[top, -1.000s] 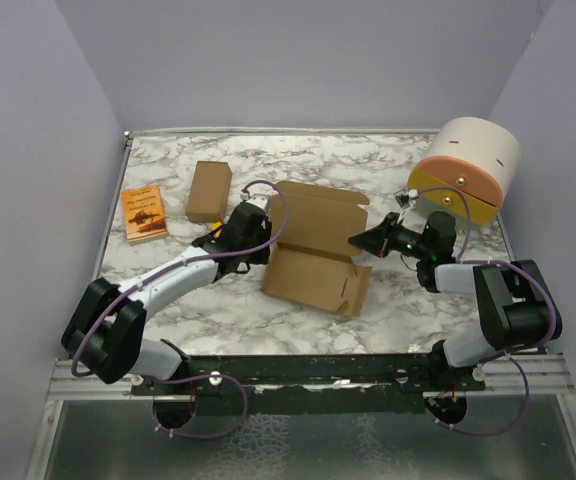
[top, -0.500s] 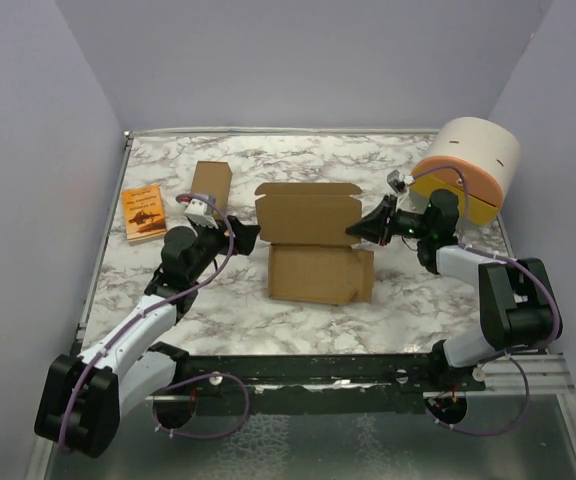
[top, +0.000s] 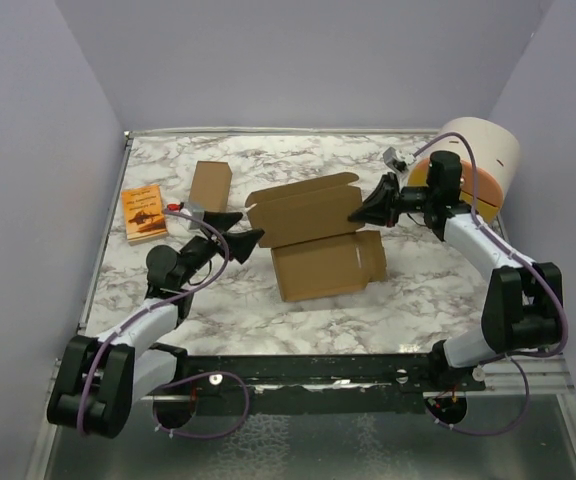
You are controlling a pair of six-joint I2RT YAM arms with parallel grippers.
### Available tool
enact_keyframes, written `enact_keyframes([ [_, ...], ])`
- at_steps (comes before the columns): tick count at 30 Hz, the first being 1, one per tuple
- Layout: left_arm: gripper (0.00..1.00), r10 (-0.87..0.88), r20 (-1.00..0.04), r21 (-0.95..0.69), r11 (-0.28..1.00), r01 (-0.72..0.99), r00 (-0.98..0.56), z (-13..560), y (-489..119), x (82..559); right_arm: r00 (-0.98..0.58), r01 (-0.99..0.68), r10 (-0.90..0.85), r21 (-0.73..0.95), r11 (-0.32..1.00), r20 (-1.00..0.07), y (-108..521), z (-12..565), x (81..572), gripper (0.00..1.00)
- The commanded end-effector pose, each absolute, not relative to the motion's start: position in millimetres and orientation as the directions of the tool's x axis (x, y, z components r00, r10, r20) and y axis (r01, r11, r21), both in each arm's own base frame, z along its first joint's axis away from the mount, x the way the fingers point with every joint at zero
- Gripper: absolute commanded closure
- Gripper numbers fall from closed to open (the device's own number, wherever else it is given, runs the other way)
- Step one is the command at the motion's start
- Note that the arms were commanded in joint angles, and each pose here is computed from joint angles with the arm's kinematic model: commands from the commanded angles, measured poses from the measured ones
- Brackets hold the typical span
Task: Fold the paper box
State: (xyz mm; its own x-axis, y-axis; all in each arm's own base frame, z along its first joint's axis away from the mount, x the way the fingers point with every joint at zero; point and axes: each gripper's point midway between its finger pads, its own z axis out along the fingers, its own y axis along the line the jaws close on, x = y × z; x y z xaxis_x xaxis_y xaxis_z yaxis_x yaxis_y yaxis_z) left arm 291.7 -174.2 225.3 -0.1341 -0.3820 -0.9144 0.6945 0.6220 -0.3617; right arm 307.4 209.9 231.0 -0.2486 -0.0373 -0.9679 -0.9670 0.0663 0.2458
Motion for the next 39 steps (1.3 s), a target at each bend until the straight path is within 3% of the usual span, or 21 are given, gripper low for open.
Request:
enact_keyframes([
  [1,0.17,-0.42,-0.908,-0.214,0.482,0.85,0.01,260,-189,262,-0.229,-0.972,-0.045,0.231,-0.052,-0.972,209,245,283,0.99],
  [8,0.41,-0.443,-0.896,-0.193,0.318,0.928,-0.034,267,-206,246,-0.206,-0.973,-0.029,0.208,-0.102,-0.978,208,255,273,0.98],
  [15,0.64,-0.443,-0.894,-0.193,0.244,0.95,-0.068,270,-213,241,-0.196,-0.975,-0.029,0.198,-0.101,-0.98,208,256,271,0.98],
  [17,0.74,-0.431,-0.899,-0.198,0.231,0.953,-0.082,269,-215,241,-0.193,-0.976,-0.029,0.195,-0.1,-0.981,208,256,271,0.98],
  [20,0.98,-0.418,-0.904,-0.2,0.217,0.955,-0.094,268,-218,241,-0.192,-0.976,-0.029,0.194,-0.1,-0.981,208,256,271,0.96],
  [22,1.0,-0.421,-0.903,-0.191,0.217,0.957,-0.084,268,-217,239,-0.188,-0.977,-0.031,0.19,-0.096,-0.982,208,257,272,0.93],
  [24,1.0,-0.428,-0.902,-0.174,0.224,0.959,-0.064,270,-216,237,-0.182,-0.98,-0.038,0.184,-0.08,-0.983,208,258,274,0.85],
  [28,1.0,-0.415,-0.91,-0.156,0.312,0.937,-0.014,266,-210,245,-0.151,-0.989,-0.078,0.151,-0.001,-0.986,204,261,284,0.41],
  [30,1.0,-0.384,-0.923,-0.156,0.384,0.91,0.003,259,-206,255,-0.142,-0.989,-0.08,0.139,0.044,-0.987,193,264,289,0.28],
  [34,1.0,-0.325,-0.943,-0.106,0.506,0.856,0.076,250,-196,265,-0.155,-0.971,-0.105,0.131,0.2,-0.982,166,251,302,0.2],
  [39,1.0,-0.304,-0.949,-0.096,0.533,0.841,0.084,242,-197,266,-0.247,-0.913,-0.131,0.185,0.364,-0.96,156,186,310,0.15],
])
